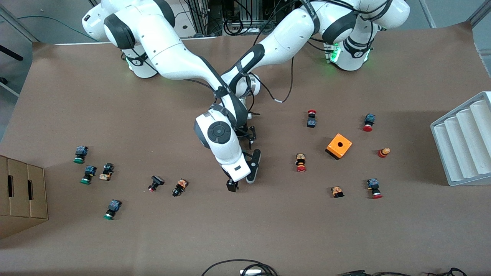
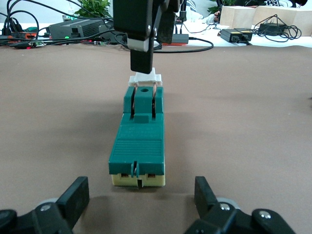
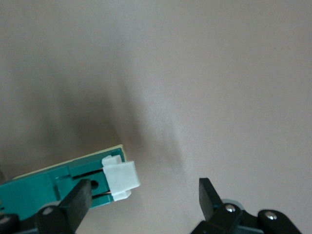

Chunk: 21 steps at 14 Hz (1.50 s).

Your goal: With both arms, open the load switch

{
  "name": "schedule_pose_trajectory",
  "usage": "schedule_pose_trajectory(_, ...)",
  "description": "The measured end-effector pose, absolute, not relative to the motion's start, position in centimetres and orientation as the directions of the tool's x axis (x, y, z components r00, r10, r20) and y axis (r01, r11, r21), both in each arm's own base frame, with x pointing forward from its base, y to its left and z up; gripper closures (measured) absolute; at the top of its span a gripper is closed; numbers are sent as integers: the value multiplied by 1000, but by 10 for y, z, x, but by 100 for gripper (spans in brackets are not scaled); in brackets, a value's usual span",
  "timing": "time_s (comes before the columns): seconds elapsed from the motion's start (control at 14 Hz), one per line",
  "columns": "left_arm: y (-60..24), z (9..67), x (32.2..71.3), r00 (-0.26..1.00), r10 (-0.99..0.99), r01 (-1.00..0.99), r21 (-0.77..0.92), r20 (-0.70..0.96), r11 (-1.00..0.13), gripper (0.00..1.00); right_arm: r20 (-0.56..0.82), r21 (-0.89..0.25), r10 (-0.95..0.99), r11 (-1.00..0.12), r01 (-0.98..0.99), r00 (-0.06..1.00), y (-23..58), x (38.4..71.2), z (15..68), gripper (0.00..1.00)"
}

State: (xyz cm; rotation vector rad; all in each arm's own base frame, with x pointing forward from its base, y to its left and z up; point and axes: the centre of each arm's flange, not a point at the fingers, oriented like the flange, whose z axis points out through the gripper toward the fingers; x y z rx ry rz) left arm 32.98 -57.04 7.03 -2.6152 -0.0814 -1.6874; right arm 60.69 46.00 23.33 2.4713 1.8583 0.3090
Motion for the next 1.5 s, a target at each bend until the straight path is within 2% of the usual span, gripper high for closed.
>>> schedule_pose_trajectory(1.0, -571, 69, 328, 403, 25, 57, 2, 915, -998, 6, 128, 148, 964, -251, 957, 233, 468, 600, 228, 2)
schedule_pose_trajectory(1.5, -570, 61, 324, 355, 32, 55, 14, 934, -998, 6, 115, 143, 965, -250, 957, 235, 466, 599, 218, 3)
